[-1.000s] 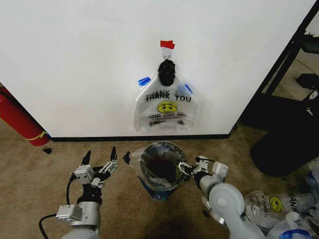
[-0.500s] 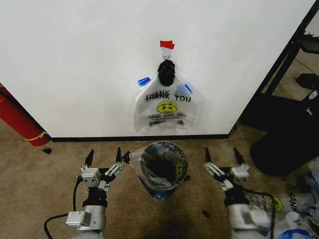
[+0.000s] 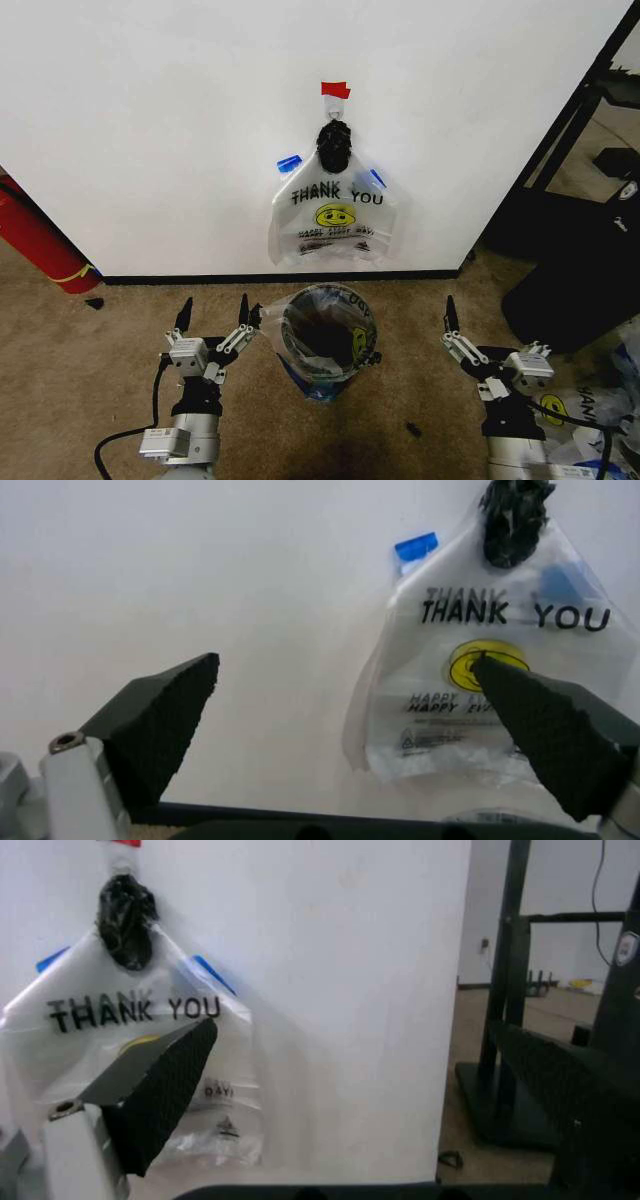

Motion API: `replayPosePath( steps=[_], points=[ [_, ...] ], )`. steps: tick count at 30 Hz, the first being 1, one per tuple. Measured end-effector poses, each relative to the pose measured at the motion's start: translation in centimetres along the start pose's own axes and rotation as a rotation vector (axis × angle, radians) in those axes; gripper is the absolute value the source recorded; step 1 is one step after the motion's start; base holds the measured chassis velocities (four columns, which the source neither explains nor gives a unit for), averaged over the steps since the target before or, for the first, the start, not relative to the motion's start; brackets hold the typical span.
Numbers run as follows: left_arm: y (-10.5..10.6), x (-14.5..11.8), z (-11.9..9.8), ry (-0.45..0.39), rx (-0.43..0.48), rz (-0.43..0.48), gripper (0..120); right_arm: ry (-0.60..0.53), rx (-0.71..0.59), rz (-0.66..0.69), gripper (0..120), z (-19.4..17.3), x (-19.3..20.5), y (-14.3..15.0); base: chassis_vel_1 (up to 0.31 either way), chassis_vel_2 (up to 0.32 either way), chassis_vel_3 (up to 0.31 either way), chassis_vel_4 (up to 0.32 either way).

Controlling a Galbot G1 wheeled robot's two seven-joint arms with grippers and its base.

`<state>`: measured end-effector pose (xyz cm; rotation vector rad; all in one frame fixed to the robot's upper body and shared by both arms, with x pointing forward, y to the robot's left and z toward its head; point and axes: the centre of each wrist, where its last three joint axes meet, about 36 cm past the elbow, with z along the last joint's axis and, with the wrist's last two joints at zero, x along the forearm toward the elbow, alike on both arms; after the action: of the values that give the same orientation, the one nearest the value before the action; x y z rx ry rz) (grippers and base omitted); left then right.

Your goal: Pick up the garbage bag from the wall and place it over the trash bin.

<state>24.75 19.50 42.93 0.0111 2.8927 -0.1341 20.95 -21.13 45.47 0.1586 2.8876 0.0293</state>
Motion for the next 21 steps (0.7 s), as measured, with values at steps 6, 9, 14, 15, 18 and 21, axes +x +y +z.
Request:
replayPosePath(
  steps=[6,9,14,15,18,21],
  points=[
    [0.2,-0.2,0.4,-0.015,-0.004,-0.001,100,0.005,0.004,0.015,100,0.1,-0.1,0.4,0.0,0.0,0.0,0.0],
    [0.2,-0.2,0.5,-0.019,-0.006,0.001,100,0.009,0.009,0.019,100,0.2,-0.2,0.6,0.0,0.0,0.0,0.0],
    [0.3,-0.1,0.6,-0.018,-0.012,0.014,100,0.015,0.015,0.023,100,0.1,0.0,0.9,0.0,0.0,0.0,0.0],
    [0.3,-0.1,0.6,-0.02,-0.013,0.017,100,0.015,0.018,0.022,100,0.1,0.0,0.9,0.0,0.0,0.0,0.0],
    [0.3,-0.2,0.4,-0.024,-0.012,0.022,100,0.014,0.022,0.021,100,0.1,0.0,1.0,0.0,0.0,0.0,0.0],
    [0.2,-0.1,0.4,-0.028,-0.009,0.027,100,0.012,0.024,0.02,100,0.0,0.0,1.1,0.0,0.0,0.0,0.0]
  ],
)
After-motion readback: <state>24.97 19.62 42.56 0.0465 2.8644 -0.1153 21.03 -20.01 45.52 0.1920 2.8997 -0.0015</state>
